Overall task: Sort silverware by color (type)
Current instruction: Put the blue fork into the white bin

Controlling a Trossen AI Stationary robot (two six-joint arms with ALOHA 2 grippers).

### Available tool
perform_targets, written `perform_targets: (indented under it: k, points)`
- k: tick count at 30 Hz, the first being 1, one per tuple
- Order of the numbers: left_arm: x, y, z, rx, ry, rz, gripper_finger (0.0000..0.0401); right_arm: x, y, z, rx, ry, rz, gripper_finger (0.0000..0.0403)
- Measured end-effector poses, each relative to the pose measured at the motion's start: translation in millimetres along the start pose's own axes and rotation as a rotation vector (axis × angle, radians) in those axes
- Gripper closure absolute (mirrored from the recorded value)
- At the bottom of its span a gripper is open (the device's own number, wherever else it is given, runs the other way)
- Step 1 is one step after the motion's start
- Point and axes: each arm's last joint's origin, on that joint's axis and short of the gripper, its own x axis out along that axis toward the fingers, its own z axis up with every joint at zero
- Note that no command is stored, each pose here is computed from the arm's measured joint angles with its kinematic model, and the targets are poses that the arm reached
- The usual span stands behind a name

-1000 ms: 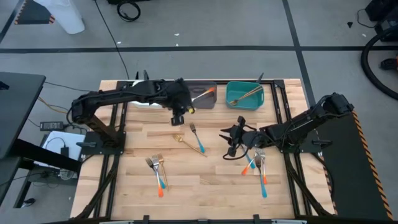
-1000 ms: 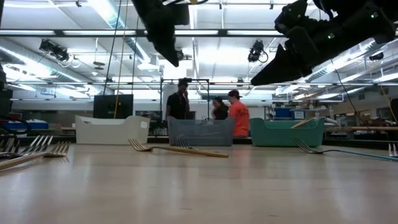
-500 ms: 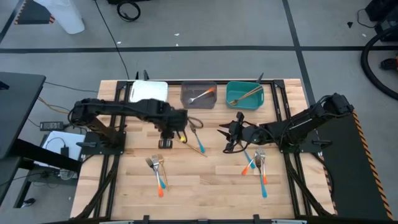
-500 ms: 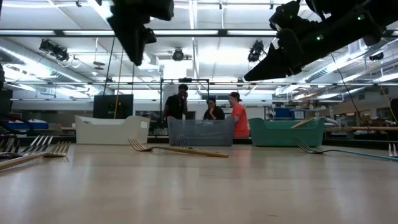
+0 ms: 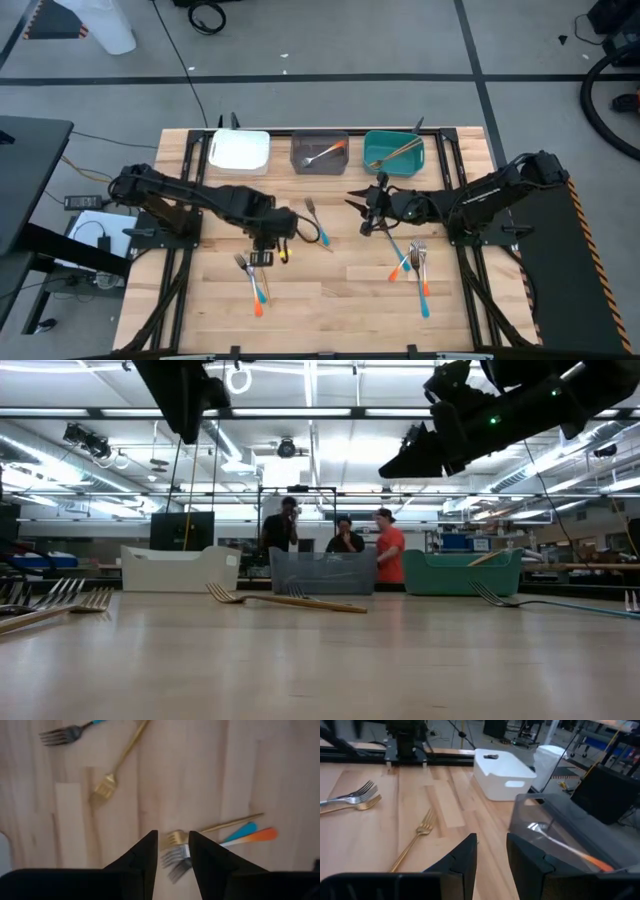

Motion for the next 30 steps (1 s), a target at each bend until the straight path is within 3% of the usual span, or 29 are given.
perform_targets:
  k: [14,25,30]
  points:
    - [-3,-48,-16,-0.065,-0.028,0.03,0.0282,8,-19,13,-0.003,-0.128,-0.007,0.0286]
    - [-4,-56,-19,-0.157,-0.068,0.075,0.0282,13,-32,16,0.019,-0.176,0.022,0.0286]
    - [-4,-53,-17,-0.267,-0.093,0.09,0.0282,13,-33,17,0.03,-0.185,0.026,0.0286]
